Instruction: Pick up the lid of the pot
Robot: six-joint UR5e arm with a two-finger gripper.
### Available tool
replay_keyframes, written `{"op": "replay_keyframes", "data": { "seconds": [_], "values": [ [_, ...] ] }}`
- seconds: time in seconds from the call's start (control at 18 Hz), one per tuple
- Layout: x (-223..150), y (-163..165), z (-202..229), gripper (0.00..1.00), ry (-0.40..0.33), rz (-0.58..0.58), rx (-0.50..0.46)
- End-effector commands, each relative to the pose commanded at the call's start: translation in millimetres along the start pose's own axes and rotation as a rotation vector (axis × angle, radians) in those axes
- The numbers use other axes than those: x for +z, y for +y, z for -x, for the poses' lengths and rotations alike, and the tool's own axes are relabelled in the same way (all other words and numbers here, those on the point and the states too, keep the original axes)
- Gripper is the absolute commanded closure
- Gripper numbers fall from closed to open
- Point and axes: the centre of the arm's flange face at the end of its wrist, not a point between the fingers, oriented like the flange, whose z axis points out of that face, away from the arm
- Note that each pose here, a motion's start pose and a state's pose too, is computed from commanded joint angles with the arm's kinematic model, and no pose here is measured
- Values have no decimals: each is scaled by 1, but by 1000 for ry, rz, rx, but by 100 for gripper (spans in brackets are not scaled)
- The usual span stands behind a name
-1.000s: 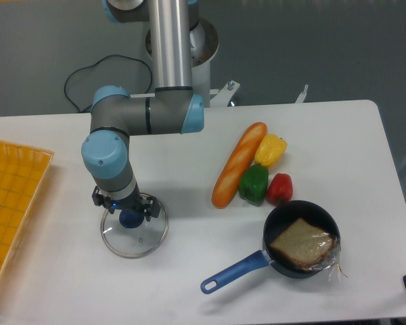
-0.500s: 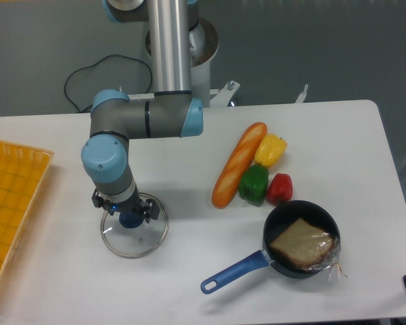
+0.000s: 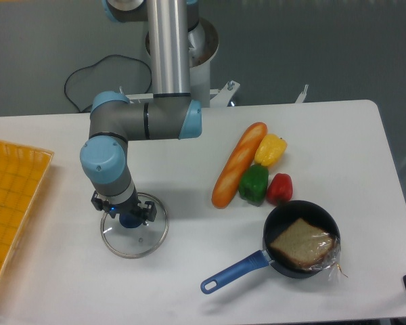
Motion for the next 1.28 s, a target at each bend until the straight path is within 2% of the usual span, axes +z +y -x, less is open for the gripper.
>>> {"op": "replay_keyframes", "data": {
  "seconds": [0.33, 0.61, 0.94, 1.28],
  "values": [
    [0, 1, 1, 23, -7, 5, 0],
    [-1, 1, 0, 30, -13, 7, 3],
    [-2, 1, 1, 45, -13, 7, 2],
    [-15, 2, 1, 48, -20, -10, 3]
  ]
}}
